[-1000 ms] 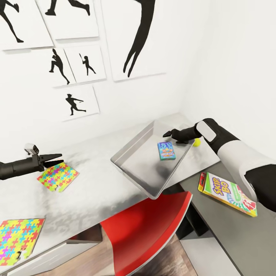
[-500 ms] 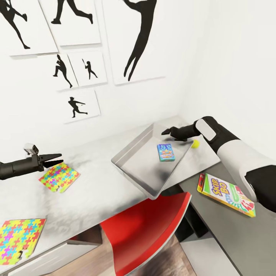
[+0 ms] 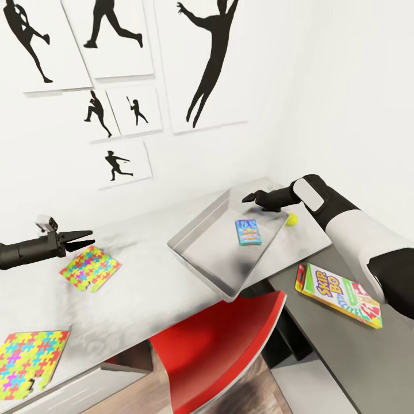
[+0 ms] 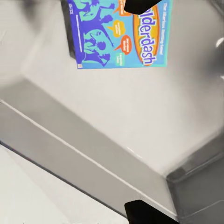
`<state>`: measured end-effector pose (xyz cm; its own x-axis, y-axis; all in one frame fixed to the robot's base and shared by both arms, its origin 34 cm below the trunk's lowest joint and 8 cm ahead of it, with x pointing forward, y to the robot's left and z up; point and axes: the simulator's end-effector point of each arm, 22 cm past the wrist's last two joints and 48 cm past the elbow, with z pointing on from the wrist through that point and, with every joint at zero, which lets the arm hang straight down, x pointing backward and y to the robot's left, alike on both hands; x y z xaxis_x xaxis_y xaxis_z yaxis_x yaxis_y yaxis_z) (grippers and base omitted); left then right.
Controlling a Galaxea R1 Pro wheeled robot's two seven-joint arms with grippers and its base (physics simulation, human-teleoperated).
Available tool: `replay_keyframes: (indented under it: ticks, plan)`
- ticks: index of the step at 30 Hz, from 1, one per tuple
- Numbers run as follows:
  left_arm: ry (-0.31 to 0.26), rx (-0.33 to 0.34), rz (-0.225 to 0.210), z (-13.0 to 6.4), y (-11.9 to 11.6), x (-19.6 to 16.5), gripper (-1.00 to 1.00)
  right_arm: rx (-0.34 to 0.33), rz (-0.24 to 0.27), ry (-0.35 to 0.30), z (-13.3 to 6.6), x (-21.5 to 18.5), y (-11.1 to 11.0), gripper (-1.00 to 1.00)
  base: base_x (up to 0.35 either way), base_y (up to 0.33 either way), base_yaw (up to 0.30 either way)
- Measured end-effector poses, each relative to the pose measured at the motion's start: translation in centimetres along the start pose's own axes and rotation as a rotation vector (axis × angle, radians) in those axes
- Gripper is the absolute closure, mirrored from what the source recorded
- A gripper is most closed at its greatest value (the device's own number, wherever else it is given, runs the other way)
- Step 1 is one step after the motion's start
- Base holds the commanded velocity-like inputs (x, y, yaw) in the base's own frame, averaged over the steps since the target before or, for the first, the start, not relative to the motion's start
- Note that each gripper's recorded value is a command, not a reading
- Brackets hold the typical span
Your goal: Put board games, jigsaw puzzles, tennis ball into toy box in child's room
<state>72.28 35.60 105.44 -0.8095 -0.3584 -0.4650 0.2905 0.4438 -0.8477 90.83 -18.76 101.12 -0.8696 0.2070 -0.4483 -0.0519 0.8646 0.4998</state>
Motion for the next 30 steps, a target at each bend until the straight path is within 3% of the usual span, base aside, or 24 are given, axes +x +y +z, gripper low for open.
replay_keyframes:
  ticks: [30]
  plan:
    - [-0.021,0.018,0.042,-0.9,-2.7,-1.1,-1.0,-0.008,-0.024,-0.047,-2.9,-1.7,1.9,-1.0,-0.051,0.001,0.0]
